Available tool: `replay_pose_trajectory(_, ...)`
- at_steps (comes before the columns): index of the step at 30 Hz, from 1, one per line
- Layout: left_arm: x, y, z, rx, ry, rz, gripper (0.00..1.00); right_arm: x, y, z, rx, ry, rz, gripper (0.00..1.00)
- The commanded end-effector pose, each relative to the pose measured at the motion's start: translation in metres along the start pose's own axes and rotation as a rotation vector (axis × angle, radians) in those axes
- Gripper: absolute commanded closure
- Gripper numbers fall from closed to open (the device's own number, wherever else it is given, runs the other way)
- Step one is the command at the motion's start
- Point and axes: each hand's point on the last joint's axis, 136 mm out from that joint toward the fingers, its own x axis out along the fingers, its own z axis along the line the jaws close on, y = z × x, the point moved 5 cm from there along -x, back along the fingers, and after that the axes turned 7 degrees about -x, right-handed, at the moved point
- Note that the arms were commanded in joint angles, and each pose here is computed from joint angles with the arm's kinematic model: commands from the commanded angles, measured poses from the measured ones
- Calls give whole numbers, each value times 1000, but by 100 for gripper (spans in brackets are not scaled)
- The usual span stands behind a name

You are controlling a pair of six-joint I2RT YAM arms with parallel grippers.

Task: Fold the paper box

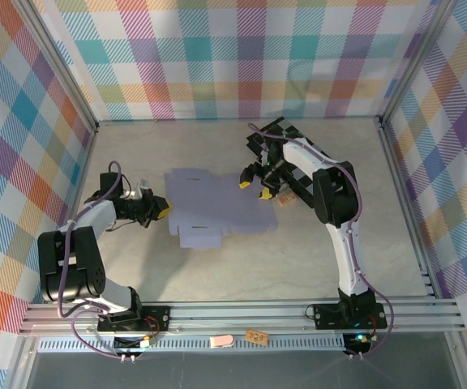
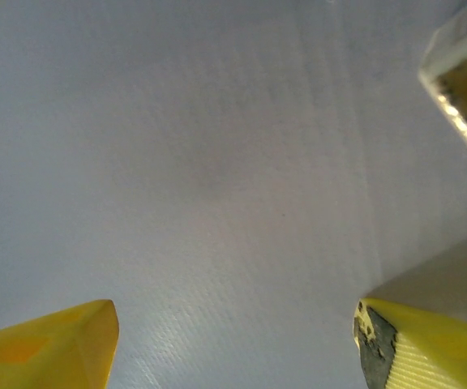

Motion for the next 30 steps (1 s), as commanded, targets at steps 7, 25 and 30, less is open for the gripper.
replay_pose_trajectory(7,-40,-10,-51,-133,-88,-233,100,-58,7,63,-32,-145,-168,24)
replay_pose_trajectory(25,-131,14,-195,-536,-21,-1042,100,-191,100,127,373,-431,-764,26)
replay_pose_trajectory(30,-111,15,-231,-571,118,-1089,100,-197,105,160,573,-653,-677,24)
